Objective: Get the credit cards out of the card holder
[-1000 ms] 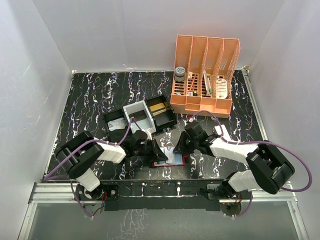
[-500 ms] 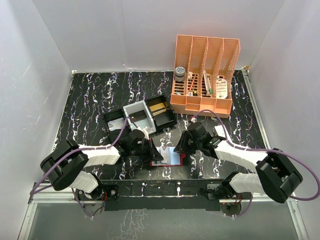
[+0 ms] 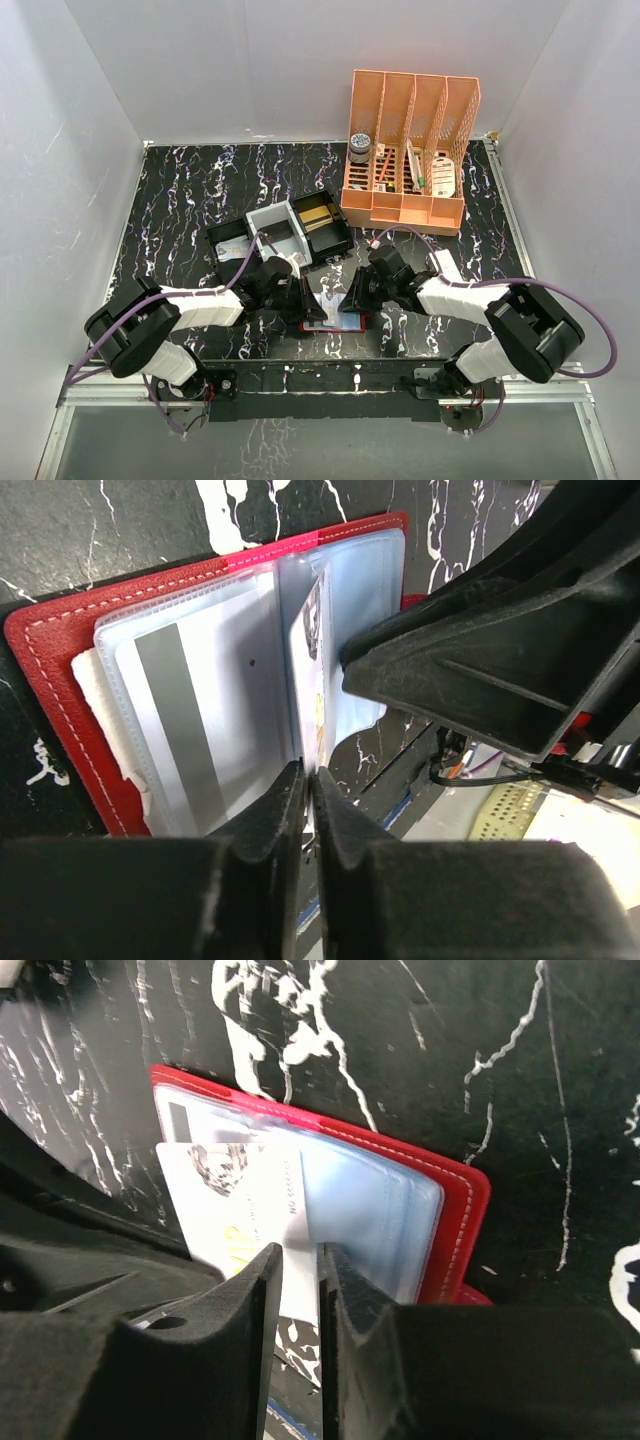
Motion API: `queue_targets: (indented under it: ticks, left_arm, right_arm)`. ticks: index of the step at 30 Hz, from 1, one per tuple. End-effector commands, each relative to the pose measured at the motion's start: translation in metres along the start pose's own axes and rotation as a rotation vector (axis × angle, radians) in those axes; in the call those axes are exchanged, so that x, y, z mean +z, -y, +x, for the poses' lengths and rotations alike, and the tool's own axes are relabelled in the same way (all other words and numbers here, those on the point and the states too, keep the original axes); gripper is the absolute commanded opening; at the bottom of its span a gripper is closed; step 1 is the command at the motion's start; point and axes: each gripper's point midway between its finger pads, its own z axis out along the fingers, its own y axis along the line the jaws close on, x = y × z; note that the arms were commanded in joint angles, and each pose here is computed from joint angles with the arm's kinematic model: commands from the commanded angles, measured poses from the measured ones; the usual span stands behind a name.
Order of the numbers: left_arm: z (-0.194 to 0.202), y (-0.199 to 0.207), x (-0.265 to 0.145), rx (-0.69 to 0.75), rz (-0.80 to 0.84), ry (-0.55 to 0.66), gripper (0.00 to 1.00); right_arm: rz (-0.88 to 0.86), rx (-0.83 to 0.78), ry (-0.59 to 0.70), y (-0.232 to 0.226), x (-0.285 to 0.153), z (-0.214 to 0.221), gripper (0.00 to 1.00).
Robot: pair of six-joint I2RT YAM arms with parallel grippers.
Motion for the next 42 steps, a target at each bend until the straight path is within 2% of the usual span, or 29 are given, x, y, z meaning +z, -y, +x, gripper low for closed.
queue_targets:
  ticks: [1,4,7,13,17,22,28,33,36,39,42]
  left_arm:
    - [-0.004,0.008,0.002,0.008,0.027,-0.004,0.13]
    - [-0.002,0.015,0.005,-0.016,0.08,-0.012,0.19]
    - [-0.001,0.018,0.009,-0.028,0.105,-0.025,0.2]
    - [-0.002,0.009,0.006,-0.032,0.052,-0.011,0.01]
    - [-0.006,0.001,-0.006,0.006,-0.024,0.024,0.0]
    - [-0.011,0.0,-0.026,0.054,-0.066,0.07,0.0]
    - [-0.02,0.003,-0.053,0.106,-0.096,0.136,0.0]
    - [-0.03,0.01,-0.075,0.116,-0.017,0.161,0.0]
    - [-0.037,0.02,-0.089,0.128,0.069,0.197,0.0]
    - [-0.045,0.03,-0.102,0.151,0.132,0.251,0.0]
    - [-0.047,0.038,-0.111,0.171,0.182,0.275,0.0]
  right_arm:
    - [0.023,0.033,-0.021,0.012,0.008,0.007,0.18]
    - [0.036,0.034,-0.037,0.02,0.01,0.012,0.18]
    - [0.067,0.021,-0.036,0.026,0.009,0.012,0.17]
    - [0.076,-0.001,-0.017,0.023,0.005,0.006,0.17]
    - [0.042,-0.028,0.015,0.008,-0.001,-0.004,0.19]
    - [-0.069,-0.064,0.102,-0.027,-0.022,-0.023,0.34]
    - [-0.162,-0.067,0.228,-0.057,-0.049,-0.044,0.62]
    - [-0.267,-0.055,0.369,-0.077,-0.076,-0.061,0.67]
    - [-0.345,0.018,0.451,-0.082,-0.09,-0.066,0.71]
    - [-0.427,0.024,0.497,-0.088,-0.102,-0.066,0.84]
    - [-0.474,0.004,0.512,-0.084,-0.104,-0.059,0.89]
